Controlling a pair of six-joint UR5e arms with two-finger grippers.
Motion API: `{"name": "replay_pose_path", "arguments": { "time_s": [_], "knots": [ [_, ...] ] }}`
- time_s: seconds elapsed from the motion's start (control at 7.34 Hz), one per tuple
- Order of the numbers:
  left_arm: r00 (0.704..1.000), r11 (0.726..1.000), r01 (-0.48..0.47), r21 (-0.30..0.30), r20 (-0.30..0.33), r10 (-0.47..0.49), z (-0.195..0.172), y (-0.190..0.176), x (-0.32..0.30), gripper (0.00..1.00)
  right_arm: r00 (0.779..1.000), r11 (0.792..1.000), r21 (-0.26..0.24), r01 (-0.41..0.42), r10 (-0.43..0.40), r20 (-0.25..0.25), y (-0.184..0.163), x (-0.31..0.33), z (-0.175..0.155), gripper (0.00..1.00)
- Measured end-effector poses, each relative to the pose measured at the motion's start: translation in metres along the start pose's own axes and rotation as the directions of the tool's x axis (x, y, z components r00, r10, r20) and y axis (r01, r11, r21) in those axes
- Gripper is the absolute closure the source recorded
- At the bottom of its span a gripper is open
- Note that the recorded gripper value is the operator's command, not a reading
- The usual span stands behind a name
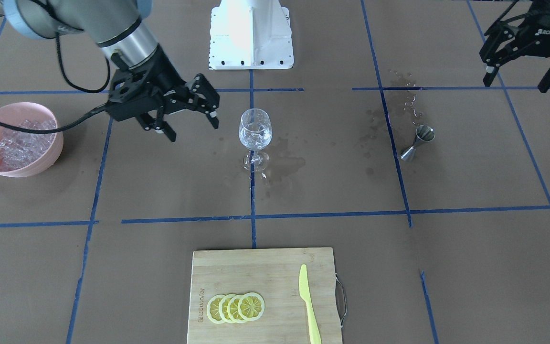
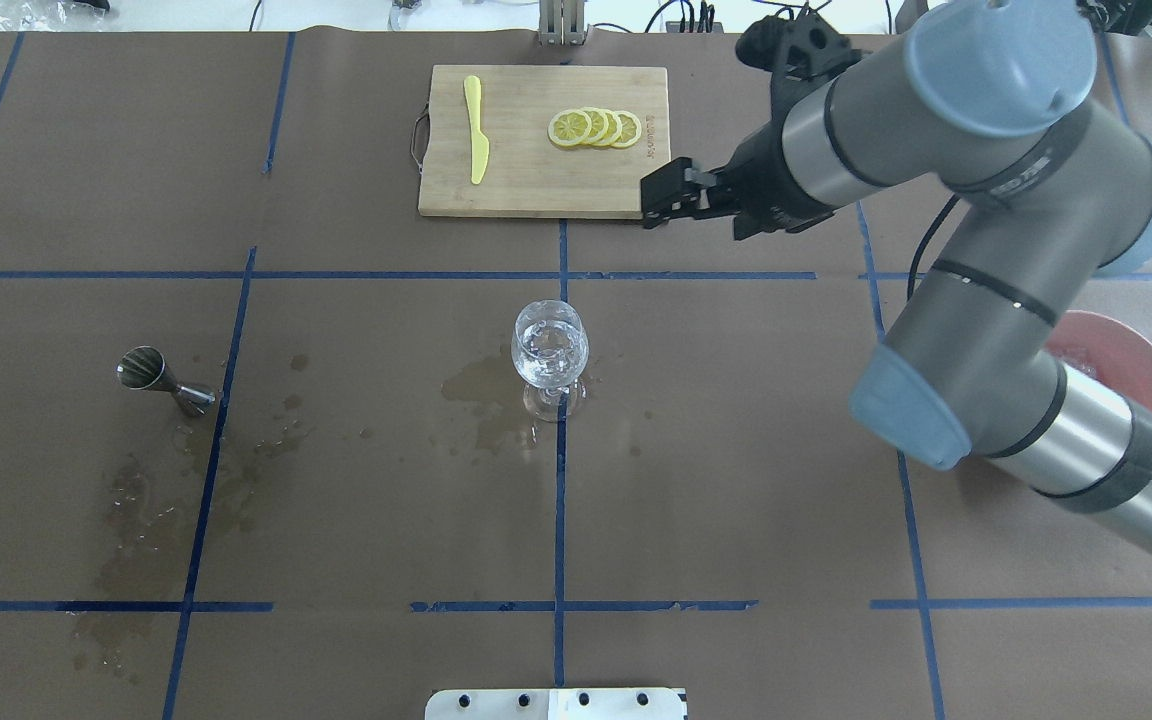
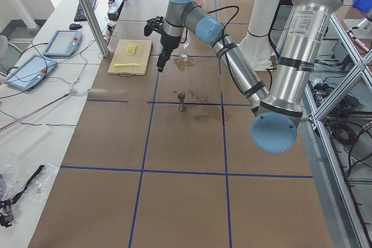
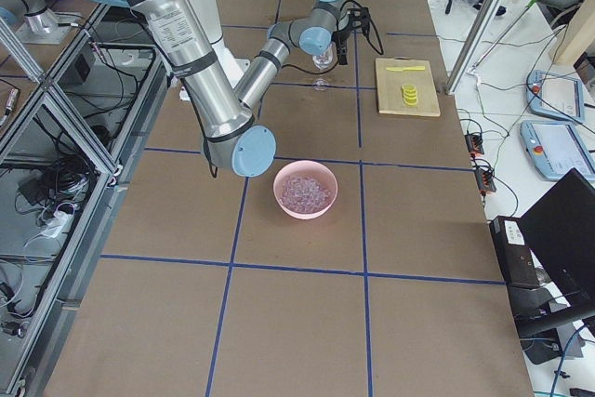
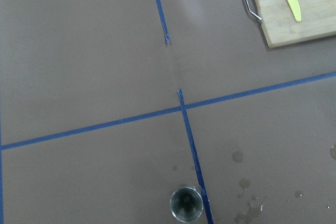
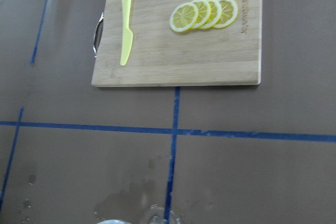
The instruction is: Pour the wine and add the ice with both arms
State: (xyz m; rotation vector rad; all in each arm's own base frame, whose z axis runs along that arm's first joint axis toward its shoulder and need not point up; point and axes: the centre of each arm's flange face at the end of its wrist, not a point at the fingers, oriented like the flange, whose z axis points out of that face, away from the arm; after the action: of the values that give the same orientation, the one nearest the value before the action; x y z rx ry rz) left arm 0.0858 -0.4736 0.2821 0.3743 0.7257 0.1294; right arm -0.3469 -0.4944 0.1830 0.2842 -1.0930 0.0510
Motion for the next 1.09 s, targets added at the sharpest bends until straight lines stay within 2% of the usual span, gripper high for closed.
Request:
{"name": "replay_pose_path", "arguments": {
  "time_s": [0.27,0.68,0.82,1.09],
  "knots": [
    [0.999,0.999,-0.037,-0.033,0.001,0.037,0.02,-0.02,-0.051,0.0,0.985,0.992,-0.039,0.118,-0.122,-0.121,-0.031,0.068,-0.012,0.0],
    [0.995,0.993,-0.081,-0.088,0.053,0.086,0.042,-0.032,-0.151,0.0,0.923,0.959,-0.157,0.236,-0.272,-0.271,-0.056,0.159,-0.036,0.0],
    [0.994,0.991,-0.078,-0.106,0.064,0.085,0.046,-0.032,-0.192,0.0,0.905,0.947,-0.198,0.253,-0.304,-0.297,-0.059,0.198,-0.046,0.0],
    [0.998,0.988,-0.056,-0.142,0.019,0.059,0.059,-0.02,-0.259,0.0,0.896,0.926,-0.275,0.258,-0.336,-0.291,-0.06,0.287,-0.069,0.0]
  ]
}}
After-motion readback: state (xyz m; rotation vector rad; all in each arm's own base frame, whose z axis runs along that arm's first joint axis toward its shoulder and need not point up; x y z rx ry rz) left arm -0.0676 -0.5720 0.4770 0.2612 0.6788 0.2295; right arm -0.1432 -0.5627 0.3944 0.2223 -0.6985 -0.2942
